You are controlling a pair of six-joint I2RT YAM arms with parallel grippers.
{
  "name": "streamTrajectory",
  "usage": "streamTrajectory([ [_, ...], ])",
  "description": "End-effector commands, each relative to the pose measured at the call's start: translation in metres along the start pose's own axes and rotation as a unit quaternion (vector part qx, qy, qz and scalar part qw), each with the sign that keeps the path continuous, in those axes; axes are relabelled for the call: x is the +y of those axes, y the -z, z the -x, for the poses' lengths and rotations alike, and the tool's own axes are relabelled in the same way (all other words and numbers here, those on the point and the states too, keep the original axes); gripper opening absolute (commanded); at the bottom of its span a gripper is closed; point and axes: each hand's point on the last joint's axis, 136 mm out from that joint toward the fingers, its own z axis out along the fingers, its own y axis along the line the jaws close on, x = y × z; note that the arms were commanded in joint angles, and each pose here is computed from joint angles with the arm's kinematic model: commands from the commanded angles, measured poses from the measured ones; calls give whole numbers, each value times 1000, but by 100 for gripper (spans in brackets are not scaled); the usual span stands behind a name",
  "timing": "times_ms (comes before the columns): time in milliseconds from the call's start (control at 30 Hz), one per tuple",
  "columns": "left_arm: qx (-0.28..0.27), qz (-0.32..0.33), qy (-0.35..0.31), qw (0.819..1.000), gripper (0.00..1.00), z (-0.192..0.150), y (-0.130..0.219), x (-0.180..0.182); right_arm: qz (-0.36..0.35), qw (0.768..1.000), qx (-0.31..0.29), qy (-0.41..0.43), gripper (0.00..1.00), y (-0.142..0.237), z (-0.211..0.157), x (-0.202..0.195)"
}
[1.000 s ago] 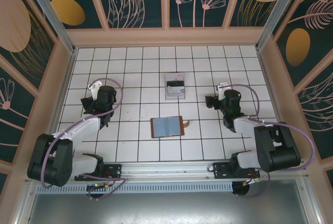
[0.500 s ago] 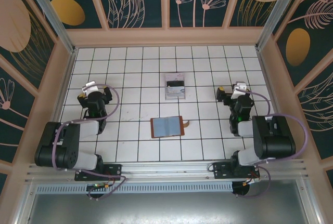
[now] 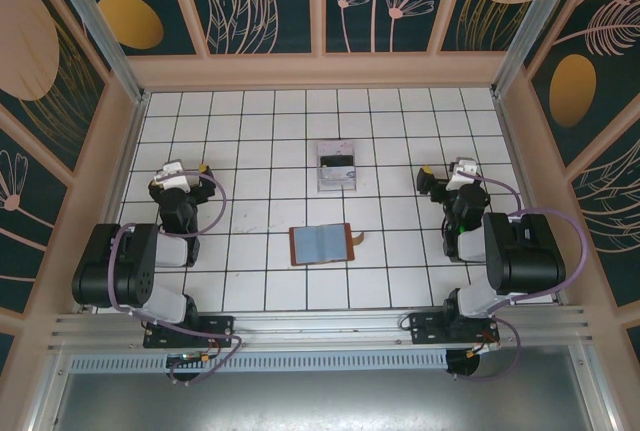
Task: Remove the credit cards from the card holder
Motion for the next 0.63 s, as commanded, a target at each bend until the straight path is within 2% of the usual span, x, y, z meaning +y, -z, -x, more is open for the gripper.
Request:
streamTrajectory([
  [0, -36, -26, -9, 999, 98, 17, 0, -11, -12, 1000, -25, -10, 99, 1, 11, -5],
  [600, -39, -29, -8, 999, 99, 18, 3, -11, -12, 1000, -22, -10, 99, -1, 10, -5],
])
